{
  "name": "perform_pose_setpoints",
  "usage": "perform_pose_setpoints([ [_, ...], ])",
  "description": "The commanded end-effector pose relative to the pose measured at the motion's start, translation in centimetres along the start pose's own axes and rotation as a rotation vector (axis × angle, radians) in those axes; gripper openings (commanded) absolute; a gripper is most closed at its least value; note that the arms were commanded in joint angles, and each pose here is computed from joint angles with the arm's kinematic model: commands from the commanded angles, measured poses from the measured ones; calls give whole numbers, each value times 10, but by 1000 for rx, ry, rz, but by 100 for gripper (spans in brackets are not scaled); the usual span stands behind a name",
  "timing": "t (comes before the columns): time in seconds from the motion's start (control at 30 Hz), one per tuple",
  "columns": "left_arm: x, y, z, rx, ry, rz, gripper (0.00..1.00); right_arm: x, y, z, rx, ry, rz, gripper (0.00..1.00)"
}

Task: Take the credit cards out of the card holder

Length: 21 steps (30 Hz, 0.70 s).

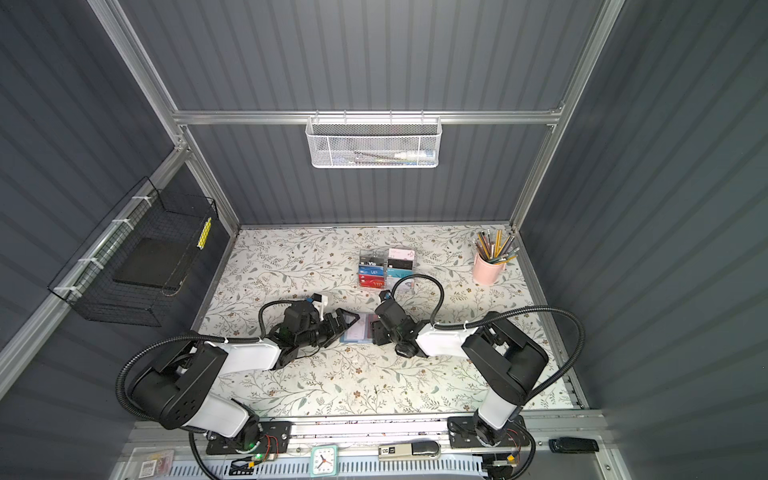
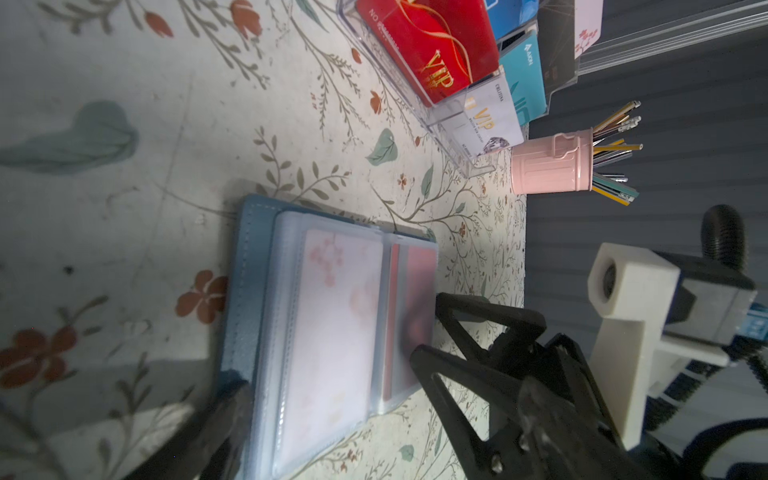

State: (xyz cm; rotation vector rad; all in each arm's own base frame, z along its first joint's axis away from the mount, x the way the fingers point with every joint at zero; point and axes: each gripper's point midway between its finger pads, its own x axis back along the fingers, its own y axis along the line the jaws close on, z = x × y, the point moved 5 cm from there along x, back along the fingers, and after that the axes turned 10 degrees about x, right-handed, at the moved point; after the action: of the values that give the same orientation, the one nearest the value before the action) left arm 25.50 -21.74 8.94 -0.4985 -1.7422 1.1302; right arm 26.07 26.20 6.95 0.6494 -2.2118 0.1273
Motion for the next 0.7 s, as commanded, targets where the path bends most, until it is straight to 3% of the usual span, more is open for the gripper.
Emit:
perform_pose_setpoints([
  [0.0, -1, -5, 0, 9, 15, 22, 100, -5, -1, 8, -2, 10, 10, 58],
  [0.27, 4, -11, 0, 4, 9, 33, 100, -13, -1, 16, -7, 24, -2, 46],
  [0.67, 19, -28, -3, -37, -16, 37, 100, -20, 2, 21, -25, 34, -31, 40],
])
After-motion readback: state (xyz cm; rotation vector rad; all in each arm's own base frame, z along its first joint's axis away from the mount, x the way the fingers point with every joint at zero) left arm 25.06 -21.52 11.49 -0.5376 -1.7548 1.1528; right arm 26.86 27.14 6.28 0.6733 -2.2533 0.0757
